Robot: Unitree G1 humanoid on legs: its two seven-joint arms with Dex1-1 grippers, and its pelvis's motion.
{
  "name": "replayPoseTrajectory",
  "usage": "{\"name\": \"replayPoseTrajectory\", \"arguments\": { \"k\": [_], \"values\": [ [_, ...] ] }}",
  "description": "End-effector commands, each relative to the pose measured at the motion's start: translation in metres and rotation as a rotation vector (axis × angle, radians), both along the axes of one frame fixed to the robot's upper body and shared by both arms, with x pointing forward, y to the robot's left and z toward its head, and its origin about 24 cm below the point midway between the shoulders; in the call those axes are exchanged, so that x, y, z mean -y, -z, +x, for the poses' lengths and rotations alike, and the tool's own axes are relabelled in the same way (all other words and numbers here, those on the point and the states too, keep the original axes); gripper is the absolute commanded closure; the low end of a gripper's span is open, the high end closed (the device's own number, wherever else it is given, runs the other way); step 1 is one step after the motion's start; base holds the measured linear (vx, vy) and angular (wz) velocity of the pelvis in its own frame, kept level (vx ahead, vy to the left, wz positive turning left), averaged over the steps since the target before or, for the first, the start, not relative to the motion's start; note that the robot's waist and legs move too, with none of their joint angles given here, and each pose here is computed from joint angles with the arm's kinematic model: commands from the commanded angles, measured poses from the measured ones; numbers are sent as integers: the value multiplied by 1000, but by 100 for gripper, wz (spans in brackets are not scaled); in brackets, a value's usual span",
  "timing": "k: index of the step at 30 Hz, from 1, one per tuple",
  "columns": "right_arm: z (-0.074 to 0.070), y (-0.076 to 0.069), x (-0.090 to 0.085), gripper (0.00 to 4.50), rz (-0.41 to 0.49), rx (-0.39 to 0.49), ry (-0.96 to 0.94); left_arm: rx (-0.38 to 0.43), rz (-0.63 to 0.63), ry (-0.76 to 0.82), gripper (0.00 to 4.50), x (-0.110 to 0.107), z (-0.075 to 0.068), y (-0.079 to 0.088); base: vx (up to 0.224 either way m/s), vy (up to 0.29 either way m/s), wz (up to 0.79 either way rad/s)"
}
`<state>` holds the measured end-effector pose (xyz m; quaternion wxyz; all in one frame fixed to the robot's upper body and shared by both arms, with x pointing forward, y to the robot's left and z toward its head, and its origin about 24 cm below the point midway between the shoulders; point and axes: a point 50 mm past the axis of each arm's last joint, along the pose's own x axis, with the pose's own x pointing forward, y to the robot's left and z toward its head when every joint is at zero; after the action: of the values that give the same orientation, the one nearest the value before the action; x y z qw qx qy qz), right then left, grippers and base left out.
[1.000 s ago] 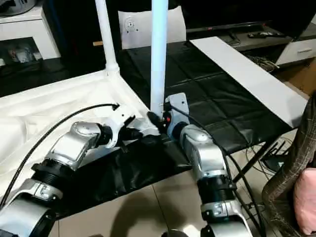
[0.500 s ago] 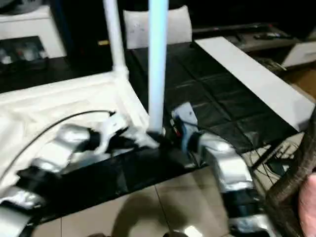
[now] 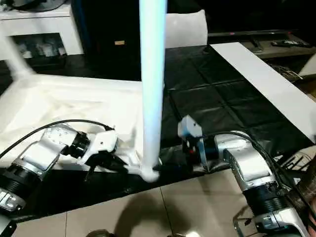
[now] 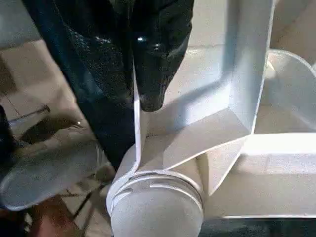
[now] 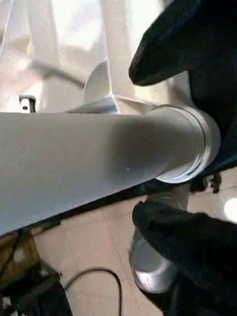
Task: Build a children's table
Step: Rotate leg to tighten
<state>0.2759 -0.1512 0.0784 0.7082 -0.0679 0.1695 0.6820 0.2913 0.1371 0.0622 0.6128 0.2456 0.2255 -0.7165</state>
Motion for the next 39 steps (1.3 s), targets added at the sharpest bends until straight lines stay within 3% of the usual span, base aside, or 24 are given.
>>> {"name": "replayPoseTrajectory", "arguments": {
  "k": [1,5,15,23,29,32,33,39],
  "values": [
    [1,-3,0,92,-1,4,-41,19,-2,118,450,13,-1,-8,0,0,0],
    [2,-2,-4,112,1,-12,-80,20,0,145,450,15,-1,-8,0,0,0],
    [3,1,-13,213,15,-18,-121,26,5,175,450,18,-1,-8,0,0,0],
    [-1,4,-18,249,32,-32,-105,27,9,145,450,16,1,-6,0,0,0],
    [0,7,-25,252,60,-54,54,31,11,-26,450,18,13,-1,0,0,0],
    [6,12,-32,252,57,-41,217,16,-56,-156,450,25,20,-5,0,0,0],
    [14,16,-38,252,70,-44,349,24,-95,-250,450,33,26,-7,0,0,0],
    [30,20,-57,254,58,-76,631,25,-176,-526,450,53,42,-9,0,0,0]
  ]
}}
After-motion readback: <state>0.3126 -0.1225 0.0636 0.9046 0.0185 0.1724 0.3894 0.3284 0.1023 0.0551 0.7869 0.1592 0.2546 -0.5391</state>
